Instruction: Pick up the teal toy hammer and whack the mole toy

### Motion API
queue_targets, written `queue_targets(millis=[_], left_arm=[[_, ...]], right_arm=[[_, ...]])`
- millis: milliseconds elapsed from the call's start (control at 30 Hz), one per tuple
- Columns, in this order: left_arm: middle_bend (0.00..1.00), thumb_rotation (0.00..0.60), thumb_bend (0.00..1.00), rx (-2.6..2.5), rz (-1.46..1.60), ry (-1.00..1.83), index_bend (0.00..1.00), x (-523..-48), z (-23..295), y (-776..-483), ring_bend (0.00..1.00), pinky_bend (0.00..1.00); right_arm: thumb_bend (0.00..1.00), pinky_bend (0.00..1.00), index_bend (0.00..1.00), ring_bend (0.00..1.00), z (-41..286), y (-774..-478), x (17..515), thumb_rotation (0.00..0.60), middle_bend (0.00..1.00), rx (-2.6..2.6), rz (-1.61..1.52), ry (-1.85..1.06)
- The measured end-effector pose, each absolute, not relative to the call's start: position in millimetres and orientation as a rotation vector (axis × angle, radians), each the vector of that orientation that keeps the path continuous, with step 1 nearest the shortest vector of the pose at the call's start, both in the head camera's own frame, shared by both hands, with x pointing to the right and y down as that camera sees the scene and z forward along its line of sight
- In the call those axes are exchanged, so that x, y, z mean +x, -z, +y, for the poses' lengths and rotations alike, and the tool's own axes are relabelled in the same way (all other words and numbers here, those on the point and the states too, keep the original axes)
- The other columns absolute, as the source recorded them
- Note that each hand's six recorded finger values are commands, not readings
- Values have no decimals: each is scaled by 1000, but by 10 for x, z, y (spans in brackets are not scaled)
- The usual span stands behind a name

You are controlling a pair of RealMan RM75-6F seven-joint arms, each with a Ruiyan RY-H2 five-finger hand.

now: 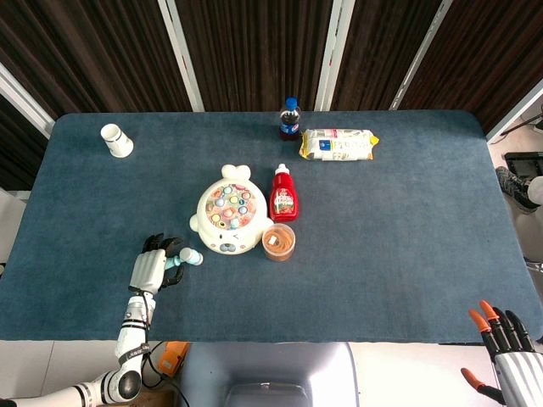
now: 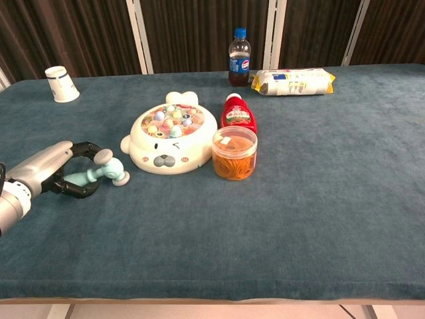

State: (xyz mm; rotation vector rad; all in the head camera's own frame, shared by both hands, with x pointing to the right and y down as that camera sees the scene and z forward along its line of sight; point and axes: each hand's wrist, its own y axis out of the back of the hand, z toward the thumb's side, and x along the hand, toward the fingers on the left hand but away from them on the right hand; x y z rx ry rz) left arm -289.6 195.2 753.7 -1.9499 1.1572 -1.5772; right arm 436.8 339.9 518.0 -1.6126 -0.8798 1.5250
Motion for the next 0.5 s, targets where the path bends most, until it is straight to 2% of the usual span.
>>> queue_targets(millis=[500], left_arm=[[341, 600, 414, -1952, 1163, 1575, 327, -2820, 1933, -7526, 154, 13]], right_arm=[[174, 0, 0, 0, 3390, -5184, 4379, 600, 0, -1610, -883, -1531]])
